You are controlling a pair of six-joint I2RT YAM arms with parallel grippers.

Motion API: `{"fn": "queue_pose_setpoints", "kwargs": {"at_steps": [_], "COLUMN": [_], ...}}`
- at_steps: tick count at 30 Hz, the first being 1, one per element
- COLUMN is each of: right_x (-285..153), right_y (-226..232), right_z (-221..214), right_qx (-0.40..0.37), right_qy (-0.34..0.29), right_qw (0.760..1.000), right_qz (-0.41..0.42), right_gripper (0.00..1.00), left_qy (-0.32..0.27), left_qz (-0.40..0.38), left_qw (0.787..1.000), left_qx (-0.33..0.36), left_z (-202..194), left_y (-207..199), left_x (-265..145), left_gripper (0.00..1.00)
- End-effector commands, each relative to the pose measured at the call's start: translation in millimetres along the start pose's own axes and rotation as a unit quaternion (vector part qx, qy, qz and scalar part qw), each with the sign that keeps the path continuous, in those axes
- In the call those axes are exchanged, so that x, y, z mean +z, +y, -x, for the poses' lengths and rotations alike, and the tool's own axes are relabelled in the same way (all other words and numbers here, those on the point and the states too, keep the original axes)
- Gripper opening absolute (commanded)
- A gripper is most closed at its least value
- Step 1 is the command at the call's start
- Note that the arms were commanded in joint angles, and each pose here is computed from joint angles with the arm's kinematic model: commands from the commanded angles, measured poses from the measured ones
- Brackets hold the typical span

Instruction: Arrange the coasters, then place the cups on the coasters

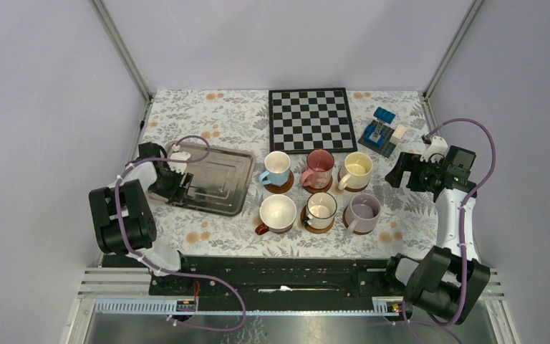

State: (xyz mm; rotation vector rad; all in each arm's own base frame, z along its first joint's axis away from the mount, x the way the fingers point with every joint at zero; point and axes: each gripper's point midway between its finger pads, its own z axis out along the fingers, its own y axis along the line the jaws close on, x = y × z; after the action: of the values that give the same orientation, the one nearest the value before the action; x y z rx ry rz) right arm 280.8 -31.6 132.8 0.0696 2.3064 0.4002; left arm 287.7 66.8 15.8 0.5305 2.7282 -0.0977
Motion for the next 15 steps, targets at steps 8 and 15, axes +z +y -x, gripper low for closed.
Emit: {"fn": "queue_pose_setpoints", "kwargs": {"at_steps": [8, 15], "right_x": [-3.8, -3.7], "right_y": [7.6, 8.1], "right_z": [7.6, 7.5], "right_qx": [-0.017, -0.017], "right_qy": [-0.014, -0.014], "right_qw": [1.000, 1.000], "right_qz": [0.015, 0.016], "right_gripper": [0.98, 0.98], "left_qy": [0.069, 0.088], "left_qz": [-0.031, -0.054], "left_qw": [0.997, 0.994], "left_qx": [-0.024, -0.042], "left_z": [-54.9, -68.5], "left_y": [-35.7, -52.2], "left_x": [-9.5, -15.7], "left_gripper": [0.69, 0.69]}}
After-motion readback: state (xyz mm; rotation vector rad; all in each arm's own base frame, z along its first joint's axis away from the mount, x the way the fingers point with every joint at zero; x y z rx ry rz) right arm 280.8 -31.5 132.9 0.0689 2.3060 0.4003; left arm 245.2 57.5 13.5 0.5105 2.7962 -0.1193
